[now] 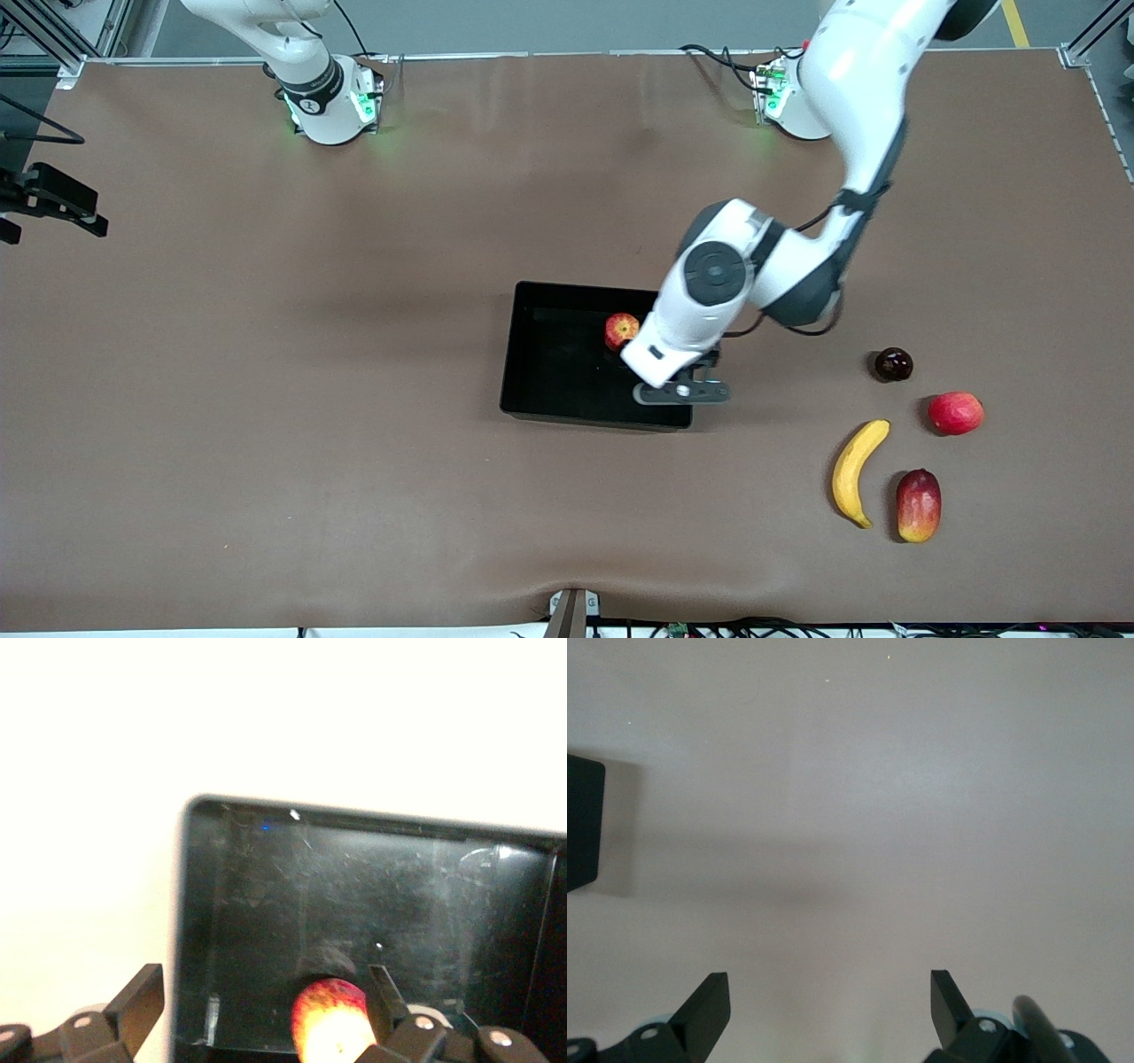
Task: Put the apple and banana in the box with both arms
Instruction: 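Lower the apple into the black box and open the left gripper, then move the left gripper back over the yellow banana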
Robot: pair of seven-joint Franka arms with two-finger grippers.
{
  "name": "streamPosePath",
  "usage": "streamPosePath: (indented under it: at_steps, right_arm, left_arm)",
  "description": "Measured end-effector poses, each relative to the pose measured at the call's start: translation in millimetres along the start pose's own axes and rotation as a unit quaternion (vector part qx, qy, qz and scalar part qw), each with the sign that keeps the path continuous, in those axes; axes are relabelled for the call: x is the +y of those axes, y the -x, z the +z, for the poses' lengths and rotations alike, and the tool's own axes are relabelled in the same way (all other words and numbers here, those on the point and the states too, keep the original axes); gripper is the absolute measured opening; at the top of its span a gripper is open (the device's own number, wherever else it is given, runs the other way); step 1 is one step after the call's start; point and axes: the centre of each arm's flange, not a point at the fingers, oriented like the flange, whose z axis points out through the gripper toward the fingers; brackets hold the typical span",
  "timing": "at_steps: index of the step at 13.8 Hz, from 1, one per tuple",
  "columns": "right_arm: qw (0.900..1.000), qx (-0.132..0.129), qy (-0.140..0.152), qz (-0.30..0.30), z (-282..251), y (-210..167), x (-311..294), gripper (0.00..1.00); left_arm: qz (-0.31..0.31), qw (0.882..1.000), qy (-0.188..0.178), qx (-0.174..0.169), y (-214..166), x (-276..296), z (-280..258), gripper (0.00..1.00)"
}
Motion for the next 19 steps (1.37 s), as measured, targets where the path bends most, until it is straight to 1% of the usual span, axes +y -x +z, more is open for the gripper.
streamPosePath:
  at_steps: [2, 4, 7, 10, 13, 16, 19]
  right_arm:
    - [1.000, 0.003, 0.002, 0.000, -1, -1, 0, 1.00]
    - [1.000, 0.004, 0.002, -0.005, -1, -1, 0, 1.00]
    - [1.000, 0.007, 0.003, -0.012, -1, -1, 4, 1.00]
    - [1.000, 0.004, 0.003, -0.006, 1, 0, 13, 1.00]
    - [1.000, 0.000, 0.003, -0.004, 5, 1, 16, 1.00]
    - [1.000, -0.001, 0.002, -0.004, 6, 1, 16, 1.00]
    - [1.000, -0.003, 0.002, -0.004, 6, 2, 16, 1.00]
  left_arm:
    - [0.009, 1.000, -0.004, 0.005, -14, -28, -29, 1.00]
    - [0.020, 1.000, -0.009, 0.004, -28, -61, -44, 1.00]
    - [0.041, 0.999, -0.013, 0.003, -48, -111, -47, 1.00]
    - [0.062, 0.998, -0.016, -0.002, -63, -157, -44, 1.00]
    - [0.080, 0.996, -0.019, -0.020, -73, -197, -22, 1.00]
    - [0.096, 0.994, -0.019, -0.041, -81, -240, 13, 1.00]
    - [0.125, 0.991, -0.025, -0.033, -89, -257, 47, 1.00]
